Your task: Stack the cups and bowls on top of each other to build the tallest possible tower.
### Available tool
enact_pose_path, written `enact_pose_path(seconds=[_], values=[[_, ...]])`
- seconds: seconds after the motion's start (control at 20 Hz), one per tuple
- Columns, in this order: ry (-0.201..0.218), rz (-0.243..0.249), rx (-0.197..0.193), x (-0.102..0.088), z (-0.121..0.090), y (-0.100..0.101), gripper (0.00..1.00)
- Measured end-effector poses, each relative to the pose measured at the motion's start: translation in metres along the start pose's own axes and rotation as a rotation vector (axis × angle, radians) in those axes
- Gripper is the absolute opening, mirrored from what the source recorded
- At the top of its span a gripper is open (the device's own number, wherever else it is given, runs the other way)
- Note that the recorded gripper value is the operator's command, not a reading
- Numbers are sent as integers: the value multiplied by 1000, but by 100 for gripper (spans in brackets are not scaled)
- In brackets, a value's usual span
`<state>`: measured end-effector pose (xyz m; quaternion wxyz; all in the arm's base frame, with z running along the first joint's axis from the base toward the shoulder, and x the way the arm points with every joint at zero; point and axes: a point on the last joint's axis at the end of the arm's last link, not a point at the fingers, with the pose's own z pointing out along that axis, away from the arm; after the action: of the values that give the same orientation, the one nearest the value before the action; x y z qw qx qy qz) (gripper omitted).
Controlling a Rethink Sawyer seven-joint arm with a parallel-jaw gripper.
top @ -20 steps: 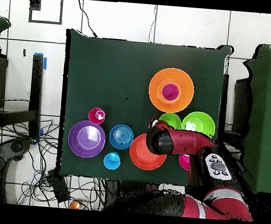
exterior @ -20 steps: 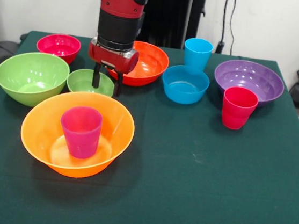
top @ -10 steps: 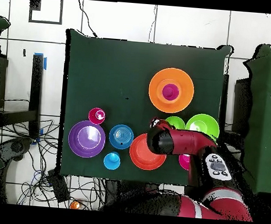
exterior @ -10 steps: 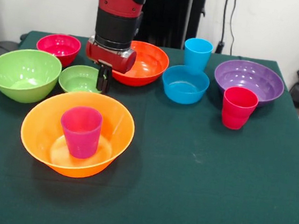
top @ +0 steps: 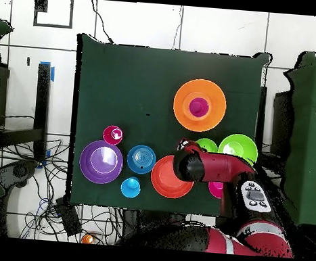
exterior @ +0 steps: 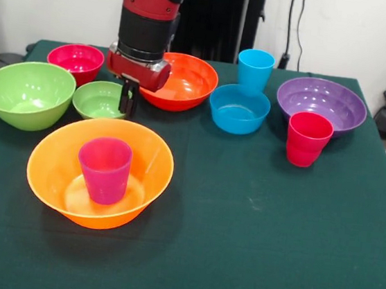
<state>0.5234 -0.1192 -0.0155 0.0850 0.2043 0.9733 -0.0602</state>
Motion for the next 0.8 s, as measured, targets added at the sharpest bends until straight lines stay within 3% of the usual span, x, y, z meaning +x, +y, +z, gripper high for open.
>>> enact_pose_path(seconds=[0.5,0.7,0.8], values=[[-13,2,9,-6,-7,-4,0],[-19,8,27,-18,-25,-3,0],[-16,29,49,-32,-46,-4,0]])
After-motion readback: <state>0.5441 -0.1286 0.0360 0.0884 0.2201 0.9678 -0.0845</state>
